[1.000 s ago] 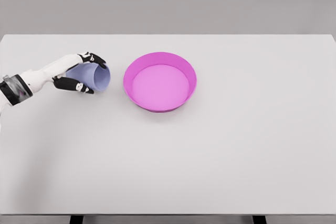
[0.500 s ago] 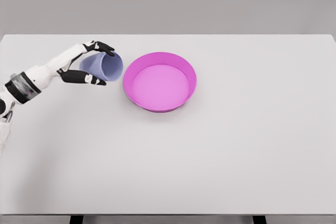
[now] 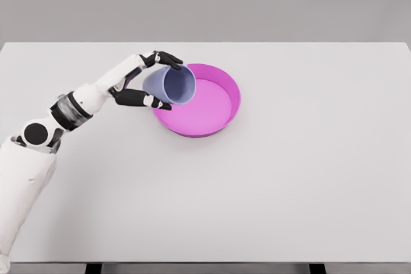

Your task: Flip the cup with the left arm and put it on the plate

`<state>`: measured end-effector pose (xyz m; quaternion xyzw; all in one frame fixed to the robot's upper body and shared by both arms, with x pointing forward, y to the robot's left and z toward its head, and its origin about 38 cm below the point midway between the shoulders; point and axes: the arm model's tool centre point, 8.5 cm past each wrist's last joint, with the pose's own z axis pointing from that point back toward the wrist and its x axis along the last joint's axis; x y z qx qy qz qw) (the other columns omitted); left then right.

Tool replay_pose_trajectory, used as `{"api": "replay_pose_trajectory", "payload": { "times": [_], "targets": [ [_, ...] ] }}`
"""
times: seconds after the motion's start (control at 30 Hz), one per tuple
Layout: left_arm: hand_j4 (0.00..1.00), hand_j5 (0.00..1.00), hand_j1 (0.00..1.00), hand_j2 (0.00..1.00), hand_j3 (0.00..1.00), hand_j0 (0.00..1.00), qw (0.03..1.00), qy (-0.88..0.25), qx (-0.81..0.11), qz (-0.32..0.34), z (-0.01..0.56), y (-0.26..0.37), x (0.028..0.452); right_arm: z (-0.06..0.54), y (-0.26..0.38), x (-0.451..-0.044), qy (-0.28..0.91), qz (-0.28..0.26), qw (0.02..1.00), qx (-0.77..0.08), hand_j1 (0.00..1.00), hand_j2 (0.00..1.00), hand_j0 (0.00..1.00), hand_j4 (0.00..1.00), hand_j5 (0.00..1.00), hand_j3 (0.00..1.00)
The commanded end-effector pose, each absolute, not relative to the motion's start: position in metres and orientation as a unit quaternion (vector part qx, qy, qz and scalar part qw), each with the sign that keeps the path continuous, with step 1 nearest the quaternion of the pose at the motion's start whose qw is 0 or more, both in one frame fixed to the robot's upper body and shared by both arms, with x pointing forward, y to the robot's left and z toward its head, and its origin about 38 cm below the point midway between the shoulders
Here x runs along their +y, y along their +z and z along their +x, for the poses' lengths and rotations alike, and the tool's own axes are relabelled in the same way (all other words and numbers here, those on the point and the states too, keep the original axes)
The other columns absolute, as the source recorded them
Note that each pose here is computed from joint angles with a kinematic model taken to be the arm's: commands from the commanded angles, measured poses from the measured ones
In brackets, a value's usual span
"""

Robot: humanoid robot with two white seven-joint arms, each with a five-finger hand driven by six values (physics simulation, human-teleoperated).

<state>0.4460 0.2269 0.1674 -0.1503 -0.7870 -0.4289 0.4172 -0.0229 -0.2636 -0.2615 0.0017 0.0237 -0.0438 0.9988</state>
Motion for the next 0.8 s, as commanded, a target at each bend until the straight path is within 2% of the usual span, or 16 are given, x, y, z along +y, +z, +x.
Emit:
{"api": "replay_pose_trajectory", "payload": {
  "times": [0.0, 0.27, 0.77],
  "targets": [
    [0.62, 0.62, 0.62, 0.62, 0.62, 0.62, 0.417, -0.417, -0.789, -0.172, 0.444, 0.165, 0.217, -0.023, -0.261, -0.264, -0.044, 0.002, 0.999, 0.024, 1.0, 1.0, 1.0, 1.0, 1.0, 1.0],
    [0.64, 0.64, 0.64, 0.64, 0.64, 0.64, 0.431, -0.418, -0.774, -0.201, 0.451, 0.146, 0.184, -0.023, -0.261, -0.264, -0.044, 0.002, 0.999, 0.024, 1.0, 1.0, 1.0, 1.0, 1.0, 1.0],
    [0.67, 0.67, 0.67, 0.67, 0.67, 0.67, 0.457, -0.379, -0.768, -0.239, 0.458, 0.127, 0.163, -0.023, -0.261, -0.264, -0.044, 0.002, 0.999, 0.024, 1.0, 1.0, 1.0, 1.0, 1.0, 1.0]
  ]
}}
